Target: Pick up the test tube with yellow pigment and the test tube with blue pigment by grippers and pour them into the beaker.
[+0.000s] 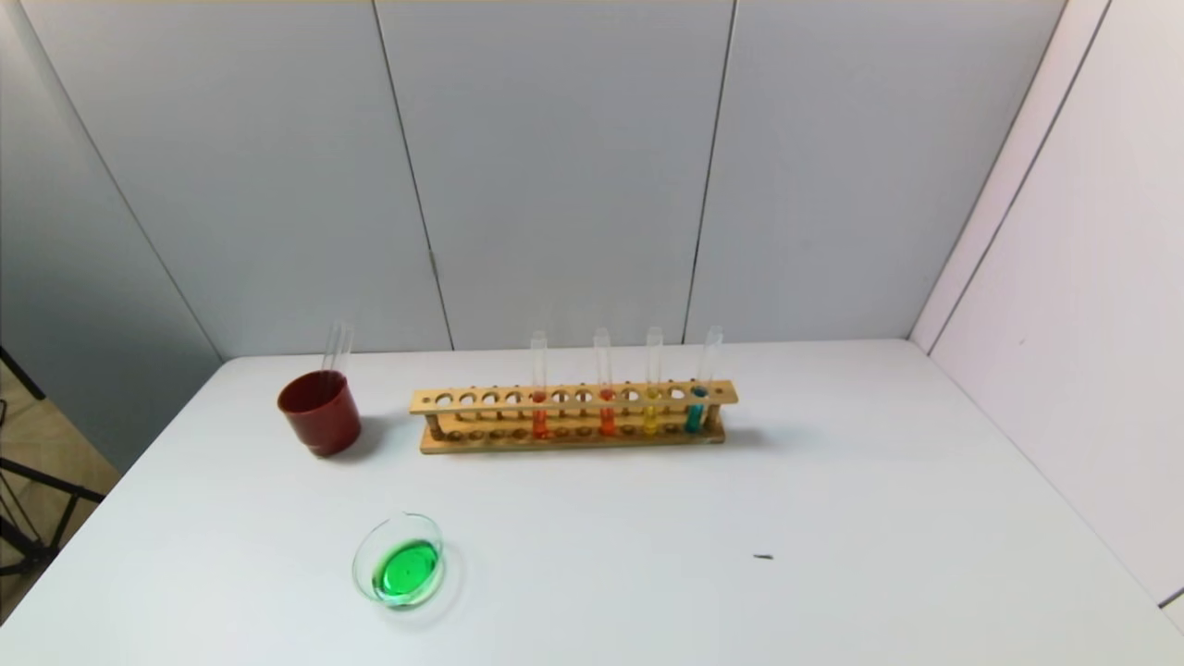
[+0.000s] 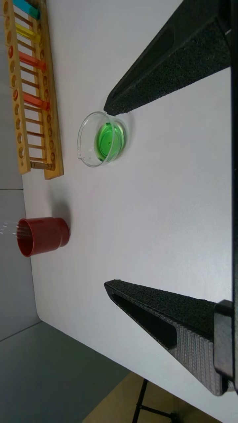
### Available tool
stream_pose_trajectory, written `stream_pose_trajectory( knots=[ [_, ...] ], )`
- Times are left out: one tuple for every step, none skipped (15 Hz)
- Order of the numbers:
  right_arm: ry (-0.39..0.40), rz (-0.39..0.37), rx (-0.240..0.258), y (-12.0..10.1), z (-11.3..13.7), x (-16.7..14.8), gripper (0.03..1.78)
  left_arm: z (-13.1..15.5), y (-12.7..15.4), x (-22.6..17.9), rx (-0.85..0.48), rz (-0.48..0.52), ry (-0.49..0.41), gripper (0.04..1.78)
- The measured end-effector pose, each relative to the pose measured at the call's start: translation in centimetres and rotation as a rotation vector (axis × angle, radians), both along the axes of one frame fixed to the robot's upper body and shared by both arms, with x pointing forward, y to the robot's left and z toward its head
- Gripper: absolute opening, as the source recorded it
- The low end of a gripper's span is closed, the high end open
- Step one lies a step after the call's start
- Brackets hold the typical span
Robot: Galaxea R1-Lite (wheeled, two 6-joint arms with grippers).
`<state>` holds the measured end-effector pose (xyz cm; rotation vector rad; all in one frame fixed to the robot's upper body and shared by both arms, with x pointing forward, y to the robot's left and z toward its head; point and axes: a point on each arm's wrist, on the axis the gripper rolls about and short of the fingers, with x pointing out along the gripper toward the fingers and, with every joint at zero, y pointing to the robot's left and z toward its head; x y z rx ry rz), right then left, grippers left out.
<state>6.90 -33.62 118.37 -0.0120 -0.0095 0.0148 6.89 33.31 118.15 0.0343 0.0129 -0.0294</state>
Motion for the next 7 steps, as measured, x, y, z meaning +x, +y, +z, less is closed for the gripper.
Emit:
stream_pose_trajectory(
  knots=[
    [0.002, -0.002, 0.007, -0.01, -0.03, 0.01, 1.74, 0.01, 0.02, 0.0, -0.026, 0.01, -0.003, 1.75],
    [0.002, -0.005, 0.012, -0.01, -0.04, 0.01, 1.74, 0.0, 0.05, 0.01, -0.039, 0.023, -0.004, 1.75],
    [0.003, -0.008, 0.015, -0.02, -0.05, 0.01, 1.74, 0.0, 0.06, 0.0, -0.04, 0.026, -0.004, 1.75],
    [0.002, -0.009, 0.015, -0.02, -0.04, 0.01, 1.74, -0.01, 0.06, 0.01, -0.041, 0.026, -0.004, 1.75],
    [0.001, -0.01, 0.016, -0.02, -0.01, 0.0, 1.74, -0.01, 0.06, 0.01, -0.041, 0.026, -0.004, 1.75],
    [0.002, -0.01, 0.017, -0.02, -0.02, 0.0, 1.74, -0.01, 0.06, 0.01, -0.041, 0.025, -0.004, 1.75],
    [0.001, -0.008, 0.016, -0.02, -0.01, 0.0, 1.74, -0.01, 0.06, 0.01, -0.041, 0.026, -0.004, 1.75]
  ],
)
